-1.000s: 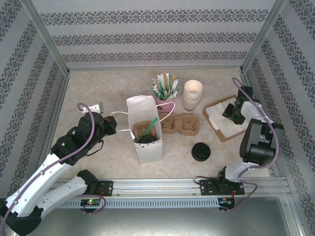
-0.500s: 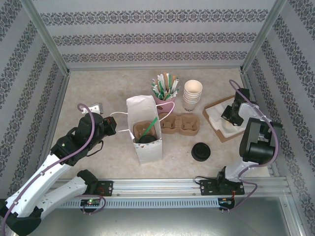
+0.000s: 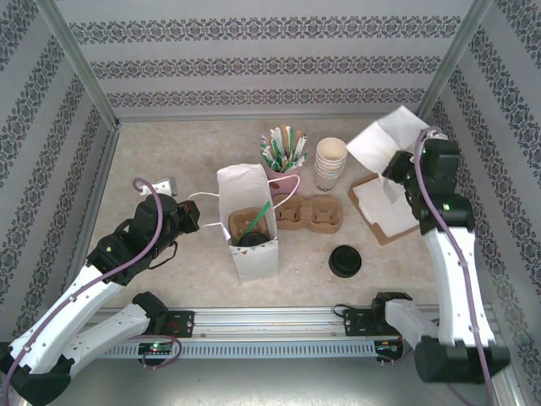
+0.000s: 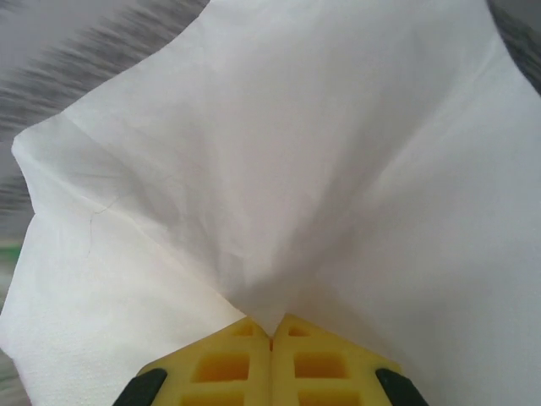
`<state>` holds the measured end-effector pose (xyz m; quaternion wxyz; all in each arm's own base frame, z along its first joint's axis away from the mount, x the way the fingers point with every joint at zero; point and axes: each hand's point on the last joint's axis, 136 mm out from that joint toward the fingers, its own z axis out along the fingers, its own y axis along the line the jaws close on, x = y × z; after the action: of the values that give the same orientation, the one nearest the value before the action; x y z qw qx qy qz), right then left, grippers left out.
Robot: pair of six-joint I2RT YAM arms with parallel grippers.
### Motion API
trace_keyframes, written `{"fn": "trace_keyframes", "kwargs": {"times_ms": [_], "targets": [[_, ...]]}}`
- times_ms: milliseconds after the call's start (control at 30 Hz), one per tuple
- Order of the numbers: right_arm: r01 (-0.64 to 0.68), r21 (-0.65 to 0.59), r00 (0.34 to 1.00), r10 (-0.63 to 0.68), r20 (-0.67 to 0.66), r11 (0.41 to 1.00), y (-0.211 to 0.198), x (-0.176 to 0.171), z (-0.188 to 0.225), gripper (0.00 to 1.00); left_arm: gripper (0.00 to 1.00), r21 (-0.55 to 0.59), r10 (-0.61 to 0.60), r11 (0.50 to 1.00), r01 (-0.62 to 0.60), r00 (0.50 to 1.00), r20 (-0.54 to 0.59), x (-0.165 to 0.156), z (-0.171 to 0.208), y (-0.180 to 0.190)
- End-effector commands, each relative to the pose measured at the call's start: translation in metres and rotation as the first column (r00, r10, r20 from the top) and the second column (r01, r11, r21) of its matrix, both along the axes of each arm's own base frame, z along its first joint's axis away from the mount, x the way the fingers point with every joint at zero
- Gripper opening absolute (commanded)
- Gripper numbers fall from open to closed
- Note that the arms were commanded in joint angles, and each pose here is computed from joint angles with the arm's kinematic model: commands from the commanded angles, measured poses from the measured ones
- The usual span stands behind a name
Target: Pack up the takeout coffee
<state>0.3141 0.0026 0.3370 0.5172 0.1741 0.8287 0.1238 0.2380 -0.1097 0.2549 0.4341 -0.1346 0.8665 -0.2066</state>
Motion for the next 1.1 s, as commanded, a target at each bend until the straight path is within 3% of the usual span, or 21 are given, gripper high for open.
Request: {"fn": "trace_keyframes", "kwargs": {"times_ms": [0,100,200,300,467,567,800,900,1067], "targets": [[-0.203,0.099,0.965,0.182,0.189,0.974,0.060,-0.017,0.061,0.00,0.00,0.006,0.000,1.000,0.000,1.000,0.028,0.002,0.007,-0.001],[-0.420,0.083,0.870,0.374,0.322,0.904,0.124,-0.038,0.102,0.00,0.00,0.002,-0.007,1.000,0.007,1.000,0.024,0.002,0.007,-0.003],[-0.557,-0.009,0.754,0.511,0.413,0.830,0.182,-0.065,0.129,0.00,0.00,-0.006,-0.009,1.000,0.009,1.000,0.015,0.001,0.006,-0.004],[-0.622,-0.142,0.652,0.609,0.451,0.770,0.231,-0.089,0.146,0.00,0.00,-0.009,-0.009,1.000,0.009,1.000,0.009,0.001,0.004,-0.005],[-0.682,-0.245,0.534,0.698,0.477,0.689,0.306,-0.107,0.148,0.00,0.00,-0.021,-0.010,1.000,0.010,1.000,0.004,0.001,0.004,-0.006],[-0.732,-0.209,0.485,0.713,0.506,0.648,0.341,-0.107,0.141,0.00,0.00,-0.025,-0.012,1.000,0.012,1.000,0.000,0.000,0.003,-0.007],[-0.772,0.023,0.571,0.677,0.465,0.635,0.377,-0.077,0.074,0.00,0.00,-0.026,-0.010,1.000,0.010,1.000,0.001,0.000,0.003,-0.006],[-0.767,0.050,0.605,0.697,0.384,0.639,0.383,-0.070,0.039,0.00,0.00,-0.024,-0.011,1.000,0.011,1.000,0.001,0.000,0.003,-0.006],[-0.734,-0.016,0.660,0.718,0.220,0.679,0.371,-0.066,-0.007,0.00,0.00,-0.017,-0.003,1.000,0.003,1.000,0.003,0.000,0.003,-0.004]]}}
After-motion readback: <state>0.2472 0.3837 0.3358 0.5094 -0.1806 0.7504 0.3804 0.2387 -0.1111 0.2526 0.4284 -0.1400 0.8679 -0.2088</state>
